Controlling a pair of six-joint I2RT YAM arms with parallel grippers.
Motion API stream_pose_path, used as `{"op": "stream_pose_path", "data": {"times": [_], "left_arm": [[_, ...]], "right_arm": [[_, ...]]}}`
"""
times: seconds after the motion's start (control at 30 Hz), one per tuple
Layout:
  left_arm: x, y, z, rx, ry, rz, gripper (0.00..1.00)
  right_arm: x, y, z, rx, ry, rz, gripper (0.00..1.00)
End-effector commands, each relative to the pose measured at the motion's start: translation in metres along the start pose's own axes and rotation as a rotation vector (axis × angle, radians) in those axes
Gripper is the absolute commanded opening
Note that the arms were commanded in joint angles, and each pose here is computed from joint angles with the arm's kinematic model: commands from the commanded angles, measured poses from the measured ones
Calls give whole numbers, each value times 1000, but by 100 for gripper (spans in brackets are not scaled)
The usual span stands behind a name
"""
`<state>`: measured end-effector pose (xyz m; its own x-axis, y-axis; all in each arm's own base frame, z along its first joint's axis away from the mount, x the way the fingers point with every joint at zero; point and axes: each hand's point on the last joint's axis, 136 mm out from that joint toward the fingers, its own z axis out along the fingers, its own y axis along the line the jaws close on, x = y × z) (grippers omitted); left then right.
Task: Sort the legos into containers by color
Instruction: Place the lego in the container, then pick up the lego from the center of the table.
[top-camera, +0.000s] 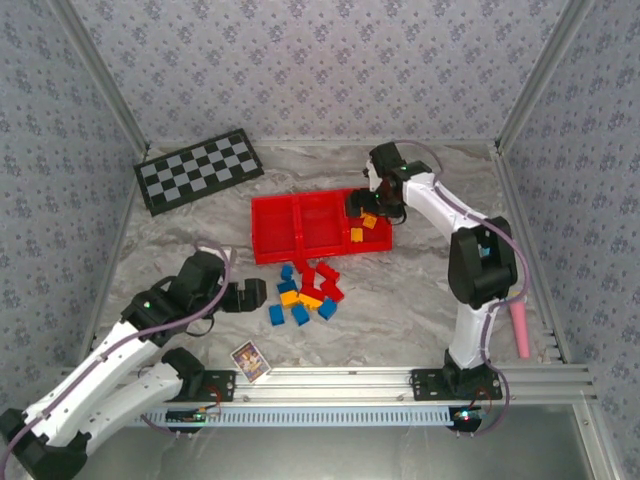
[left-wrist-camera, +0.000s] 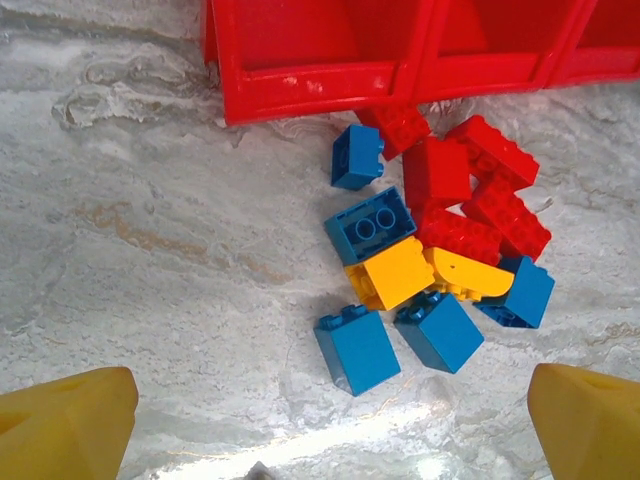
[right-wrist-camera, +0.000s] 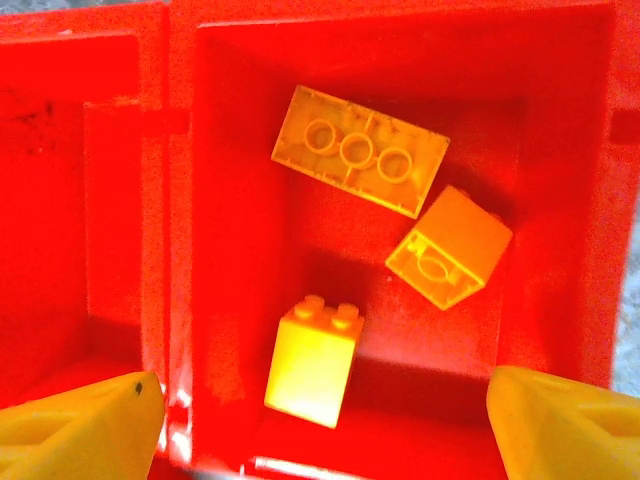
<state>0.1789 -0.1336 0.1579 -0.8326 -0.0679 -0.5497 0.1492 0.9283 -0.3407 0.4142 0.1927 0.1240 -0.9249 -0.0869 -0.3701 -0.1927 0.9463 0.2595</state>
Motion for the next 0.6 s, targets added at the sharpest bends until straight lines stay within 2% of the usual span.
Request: {"op": "stream_pose_path", "data": {"times": [0.0,0.17,0.27,0.43,0.57], "left_arm": [[1,-4,6,-7,30,-17,100],[0,-9,22,-48,101,-8,100],[-1,-16,32,-61,128,-3,100],[-5,-26,46,-46,132,-17,100],[-2,-28,50,-51,151,-25,100]], "right_arm": [[5,12,-38,-7,-63,-26,90],[22,13,-73,15,-159,-39,96],[37,23,-88,-42,-218,-83,95],[79,46,-86,-121,-214,-256,92],[105,58,-76,-146,-185,-306,91]]}}
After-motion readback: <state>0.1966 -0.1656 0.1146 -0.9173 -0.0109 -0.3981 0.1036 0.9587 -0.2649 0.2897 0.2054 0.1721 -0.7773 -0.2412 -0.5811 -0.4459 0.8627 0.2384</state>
